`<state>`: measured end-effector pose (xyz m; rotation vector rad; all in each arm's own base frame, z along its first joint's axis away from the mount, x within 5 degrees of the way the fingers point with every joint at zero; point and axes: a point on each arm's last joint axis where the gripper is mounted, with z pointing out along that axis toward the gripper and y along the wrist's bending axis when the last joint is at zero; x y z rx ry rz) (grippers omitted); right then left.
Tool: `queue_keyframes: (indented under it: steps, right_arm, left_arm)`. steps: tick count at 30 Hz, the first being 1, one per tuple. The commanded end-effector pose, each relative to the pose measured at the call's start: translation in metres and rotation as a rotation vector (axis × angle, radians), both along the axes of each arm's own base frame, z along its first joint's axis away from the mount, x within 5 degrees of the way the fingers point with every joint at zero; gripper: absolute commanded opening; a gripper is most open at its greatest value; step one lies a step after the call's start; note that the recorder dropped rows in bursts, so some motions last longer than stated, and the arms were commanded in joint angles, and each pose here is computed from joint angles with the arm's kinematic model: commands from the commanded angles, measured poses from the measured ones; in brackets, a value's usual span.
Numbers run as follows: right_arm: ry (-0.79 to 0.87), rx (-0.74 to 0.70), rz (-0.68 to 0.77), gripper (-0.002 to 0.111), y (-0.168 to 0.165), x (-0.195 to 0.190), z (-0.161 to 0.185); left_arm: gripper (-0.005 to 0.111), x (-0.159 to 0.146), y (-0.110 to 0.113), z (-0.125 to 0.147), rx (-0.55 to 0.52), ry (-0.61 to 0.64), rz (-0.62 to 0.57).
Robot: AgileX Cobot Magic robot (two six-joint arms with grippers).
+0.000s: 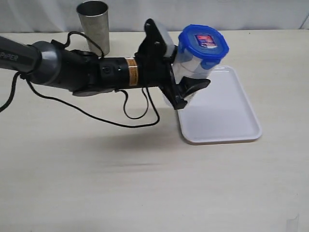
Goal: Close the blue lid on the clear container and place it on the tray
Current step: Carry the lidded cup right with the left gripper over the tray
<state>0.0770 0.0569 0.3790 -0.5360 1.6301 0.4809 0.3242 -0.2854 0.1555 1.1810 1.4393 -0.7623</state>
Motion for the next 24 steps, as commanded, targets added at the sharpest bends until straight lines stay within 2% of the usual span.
queue_keyframes:
  steps: [1, 3, 4, 6, 7, 11, 17, 24]
  right_arm:
    - [-0.061, 0.05, -0.012, 0.004, -0.009, -0.013, -0.005]
    - [-0.095, 0.073, -0.015, 0.004, -0.014, -0.02, -0.007]
    - [-0.114, 0.086, -0.016, 0.004, -0.017, -0.024, -0.008]
    - [-0.134, 0.1, -0.017, 0.004, -0.02, -0.028, -0.009]
    - [-0.14, 0.104, -0.017, 0.004, -0.021, -0.029, -0.01]
    - [-0.157, 0.102, -0.018, 0.004, -0.023, -0.032, -0.009]
    - [-0.16, 0.097, -0.02, 0.004, -0.023, -0.032, -0.009]
    - [-0.16, 0.097, -0.02, 0.004, -0.023, -0.032, -0.009]
  left_arm:
    - [0.0, -0.001, -0.029, 0.014, 0.154, -0.059, 0.059]
    - [0.0, -0.003, -0.043, 0.019, 0.281, -0.148, 0.082]
    - [0.0, -0.004, -0.05, 0.022, 0.384, -0.21, 0.102]
    - [0.0, -0.004, -0.055, 0.026, 0.568, -0.306, 0.138]
    - [0.0, -0.005, -0.058, 0.028, 0.628, -0.354, 0.131]
    - [0.0, -0.009, -0.062, 0.037, 0.929, -0.558, 0.085]
    - [0.0, -0.01, -0.057, 0.043, 1.258, -0.829, 0.07]
    - [0.0, -0.015, -0.06, 0.051, 1.382, -0.985, 0.086]
